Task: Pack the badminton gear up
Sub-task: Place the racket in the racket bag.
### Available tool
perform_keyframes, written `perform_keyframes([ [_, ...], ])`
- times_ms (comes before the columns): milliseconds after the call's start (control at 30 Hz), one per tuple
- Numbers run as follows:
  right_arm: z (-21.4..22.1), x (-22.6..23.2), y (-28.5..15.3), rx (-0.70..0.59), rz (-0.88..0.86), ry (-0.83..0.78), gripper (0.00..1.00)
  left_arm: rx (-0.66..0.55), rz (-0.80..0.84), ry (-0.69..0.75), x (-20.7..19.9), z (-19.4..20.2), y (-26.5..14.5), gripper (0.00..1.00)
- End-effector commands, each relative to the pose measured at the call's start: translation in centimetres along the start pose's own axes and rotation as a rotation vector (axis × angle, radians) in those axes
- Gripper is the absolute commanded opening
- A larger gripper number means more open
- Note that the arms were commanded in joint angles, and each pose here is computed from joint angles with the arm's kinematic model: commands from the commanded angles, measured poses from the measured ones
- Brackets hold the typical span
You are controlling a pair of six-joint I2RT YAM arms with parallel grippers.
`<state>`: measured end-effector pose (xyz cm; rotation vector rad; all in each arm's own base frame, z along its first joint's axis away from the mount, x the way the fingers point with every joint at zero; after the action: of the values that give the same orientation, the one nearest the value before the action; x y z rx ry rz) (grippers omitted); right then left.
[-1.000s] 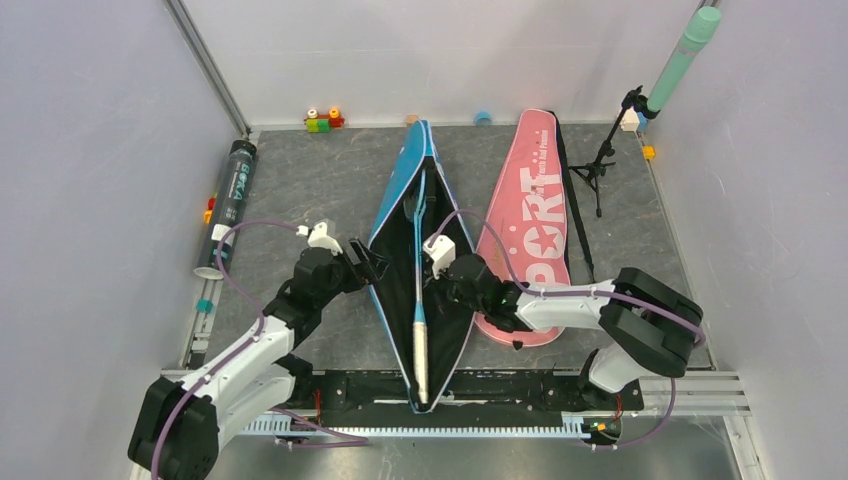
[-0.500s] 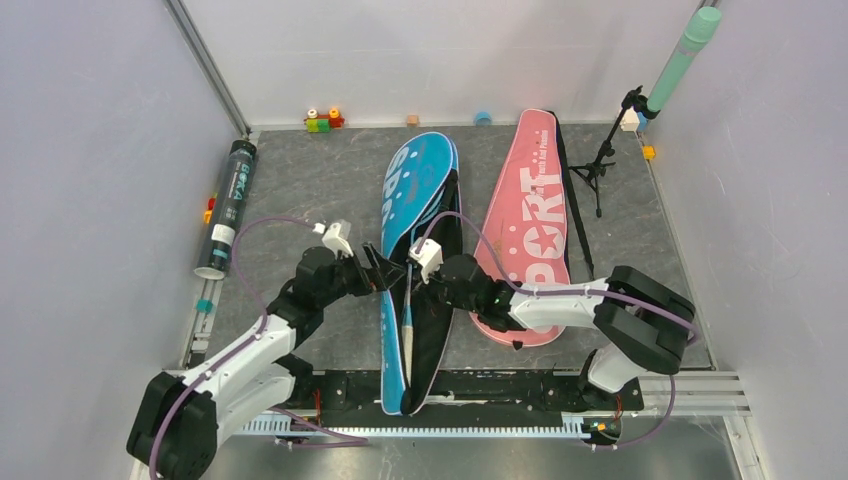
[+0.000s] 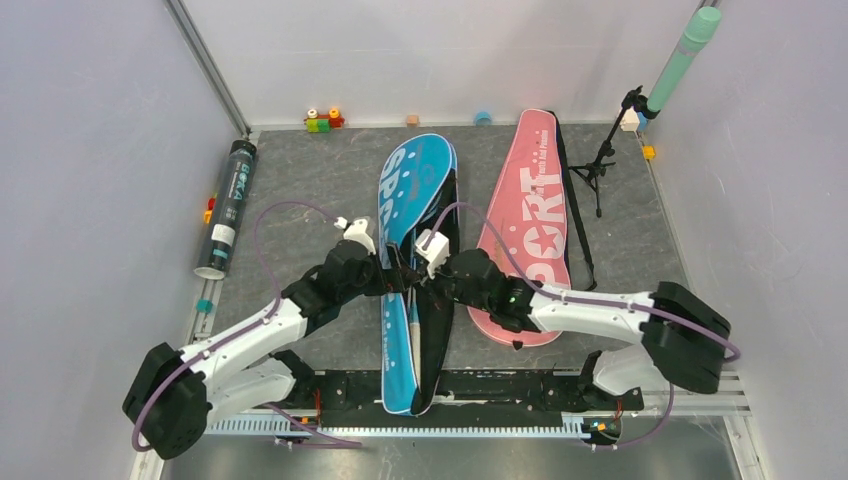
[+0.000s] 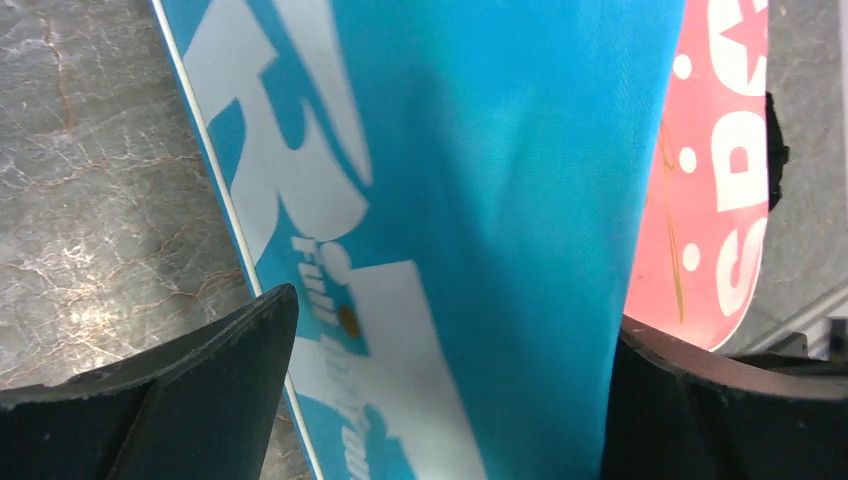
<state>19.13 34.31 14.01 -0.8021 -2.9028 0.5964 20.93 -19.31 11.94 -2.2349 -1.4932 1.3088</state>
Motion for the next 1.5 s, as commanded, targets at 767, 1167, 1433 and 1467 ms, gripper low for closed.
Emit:
perform_keyframes([
  [767,-3.0,-5.0,-7.7,-0.216,0.282,0.088,0.85,0.079,-0.24,0.128,1.8,1.0,4.4,0.02],
  [1167,2.8,-3.5,-2.0,-0.102,0.05,0.464,0.93,-0.249,0.131,-0.051,-2.5,-3.0,-2.7,0.02],
  [1433,4.8,-3.8,1.2,-0.035,0.127,0.64,0.83,-0.257,0.173,-0.089,-1.6,-1.8,-3.6,0.02],
  [1467,5.0,-3.4,1.3,-0.036,0.11,0.644,0.81,-0.259,0.169,-0.09,-1.4,-1.7,-3.6,0.02],
])
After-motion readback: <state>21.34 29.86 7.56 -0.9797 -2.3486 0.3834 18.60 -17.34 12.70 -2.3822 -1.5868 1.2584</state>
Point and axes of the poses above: each gripper's point midway between its finger pads, its own y axis out along the fingers, its own x axis along the line the jaws close on, z = x × y, the point moved 3 cm from there along -y, back along the fingers, and after that the axes turned 6 degrees about -y, right-handed, at the moved point
